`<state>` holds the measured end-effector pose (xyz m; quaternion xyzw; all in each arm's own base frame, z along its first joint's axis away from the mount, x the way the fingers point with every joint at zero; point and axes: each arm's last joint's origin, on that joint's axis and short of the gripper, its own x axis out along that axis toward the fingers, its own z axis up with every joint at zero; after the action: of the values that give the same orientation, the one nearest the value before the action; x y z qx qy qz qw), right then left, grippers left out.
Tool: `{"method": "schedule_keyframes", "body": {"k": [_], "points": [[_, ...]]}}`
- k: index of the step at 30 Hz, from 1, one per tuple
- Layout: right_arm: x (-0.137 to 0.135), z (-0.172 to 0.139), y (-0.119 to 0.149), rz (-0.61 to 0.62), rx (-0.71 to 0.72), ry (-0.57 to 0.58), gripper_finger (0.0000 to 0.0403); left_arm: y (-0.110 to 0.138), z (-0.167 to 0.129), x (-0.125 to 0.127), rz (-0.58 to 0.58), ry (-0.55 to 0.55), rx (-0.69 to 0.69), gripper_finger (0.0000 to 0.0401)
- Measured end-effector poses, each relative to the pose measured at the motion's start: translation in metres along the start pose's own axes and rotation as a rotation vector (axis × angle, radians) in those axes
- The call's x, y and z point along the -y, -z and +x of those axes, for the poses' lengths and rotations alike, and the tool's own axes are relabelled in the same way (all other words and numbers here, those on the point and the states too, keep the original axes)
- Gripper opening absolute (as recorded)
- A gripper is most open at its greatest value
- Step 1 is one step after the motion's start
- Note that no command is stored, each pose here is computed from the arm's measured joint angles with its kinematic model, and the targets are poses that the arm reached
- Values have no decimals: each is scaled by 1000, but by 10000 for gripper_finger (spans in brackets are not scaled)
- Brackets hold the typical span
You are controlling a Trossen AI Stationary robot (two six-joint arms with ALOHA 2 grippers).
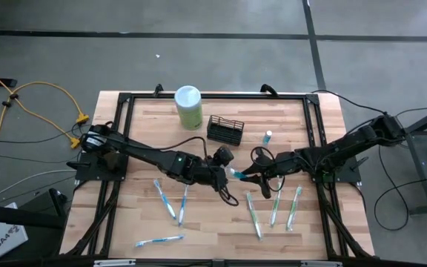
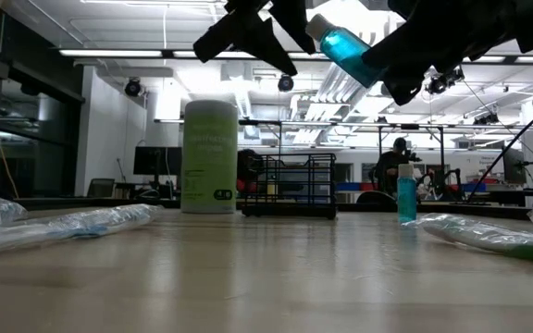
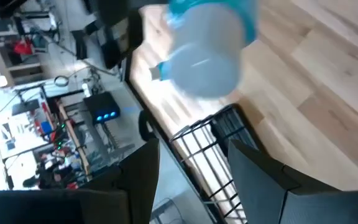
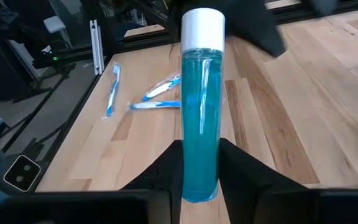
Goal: Pick & Place toothbrushing station
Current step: Put the left mouthwash into the mesh organizer
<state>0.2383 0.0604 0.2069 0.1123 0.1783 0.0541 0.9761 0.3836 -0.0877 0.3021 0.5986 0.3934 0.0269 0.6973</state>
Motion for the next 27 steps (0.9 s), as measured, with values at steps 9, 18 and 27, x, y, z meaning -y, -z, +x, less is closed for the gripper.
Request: {"method": "schedule_keyframes", "body": {"k": [9,18,27], "points": [[0,0,-2,-4,16,-3,74,1,-15,-5,-263,-7,33,182],[-1,0,-4,-24,38,-8,73,15,-23,-5,-503,85,18,181],[-4,-1,-15,-103,158,-30,76,25,-47,-25,-649,70,140,181]]}}
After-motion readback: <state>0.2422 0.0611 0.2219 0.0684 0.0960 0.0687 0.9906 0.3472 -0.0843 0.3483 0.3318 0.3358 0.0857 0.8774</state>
